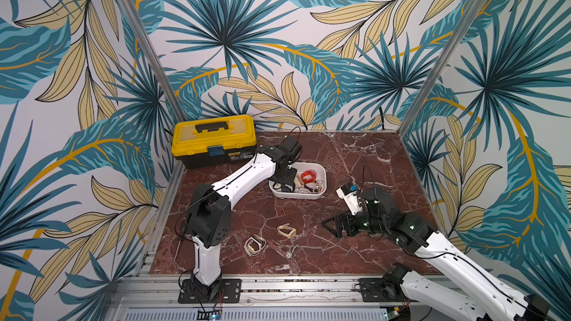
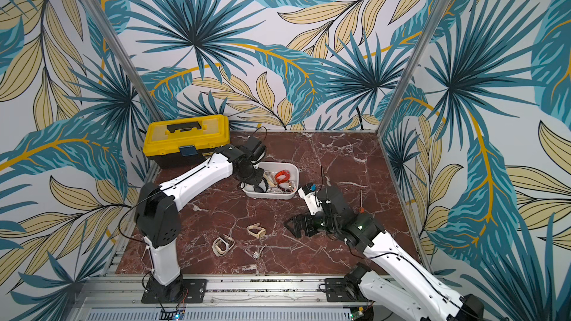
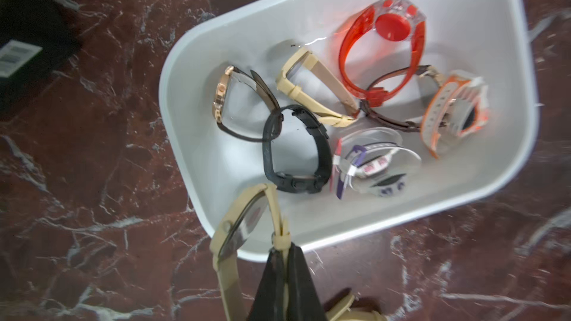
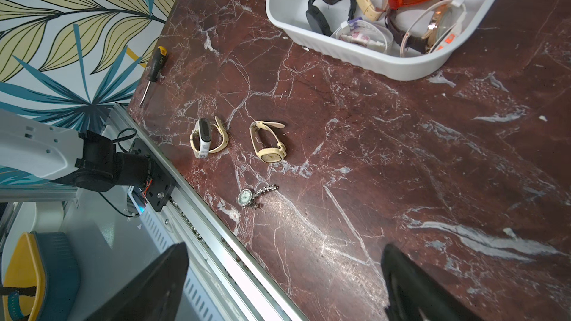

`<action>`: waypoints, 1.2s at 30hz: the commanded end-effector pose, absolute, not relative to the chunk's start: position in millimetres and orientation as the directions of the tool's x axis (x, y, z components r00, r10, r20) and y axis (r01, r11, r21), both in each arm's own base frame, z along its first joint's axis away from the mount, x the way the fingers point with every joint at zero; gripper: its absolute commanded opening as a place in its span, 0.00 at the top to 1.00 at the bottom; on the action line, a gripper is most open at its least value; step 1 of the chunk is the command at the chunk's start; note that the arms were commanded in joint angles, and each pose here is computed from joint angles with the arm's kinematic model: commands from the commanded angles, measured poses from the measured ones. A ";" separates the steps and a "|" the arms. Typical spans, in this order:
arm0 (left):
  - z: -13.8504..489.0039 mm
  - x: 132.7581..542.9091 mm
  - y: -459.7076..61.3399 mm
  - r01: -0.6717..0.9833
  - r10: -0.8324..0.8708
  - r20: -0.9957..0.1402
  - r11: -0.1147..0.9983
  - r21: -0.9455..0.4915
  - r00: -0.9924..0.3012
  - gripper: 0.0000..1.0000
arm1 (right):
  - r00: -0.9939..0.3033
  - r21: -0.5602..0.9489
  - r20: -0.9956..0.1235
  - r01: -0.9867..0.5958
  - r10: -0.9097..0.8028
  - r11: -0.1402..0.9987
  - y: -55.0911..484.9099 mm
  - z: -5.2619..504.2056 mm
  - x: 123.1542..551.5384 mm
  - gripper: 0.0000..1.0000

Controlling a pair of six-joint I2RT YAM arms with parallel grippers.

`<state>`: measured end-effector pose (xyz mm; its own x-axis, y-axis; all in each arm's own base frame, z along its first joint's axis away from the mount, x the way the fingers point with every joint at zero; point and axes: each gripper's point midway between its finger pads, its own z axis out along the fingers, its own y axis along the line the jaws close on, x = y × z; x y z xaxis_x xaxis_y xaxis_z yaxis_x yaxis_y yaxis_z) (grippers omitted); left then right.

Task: Put the watch into the storage box
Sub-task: Place the watch in the storage box.

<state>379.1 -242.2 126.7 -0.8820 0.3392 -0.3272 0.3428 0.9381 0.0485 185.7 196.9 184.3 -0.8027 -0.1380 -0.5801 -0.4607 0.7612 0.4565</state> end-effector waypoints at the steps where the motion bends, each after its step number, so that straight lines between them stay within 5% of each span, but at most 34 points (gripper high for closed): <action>1: 134.6 402.5 -232.1 0.399 0.448 -0.318 0.893 0.208 -0.836 1.00 | -0.803 0.452 -0.574 -0.473 -0.159 0.756 199.4 175.6 184.9 0.00; 16: 114.3 461.0 -259.7 0.439 0.530 -0.375 0.846 0.304 -0.761 1.00 | -0.813 0.455 -0.561 -0.459 -0.155 0.763 201.0 167.7 187.7 0.00; 36: 67.3 462.6 -262.9 0.463 0.583 -0.373 0.808 0.365 -0.722 1.00 | -0.817 0.450 -0.559 -0.443 -0.143 0.775 195.6 165.2 185.5 0.00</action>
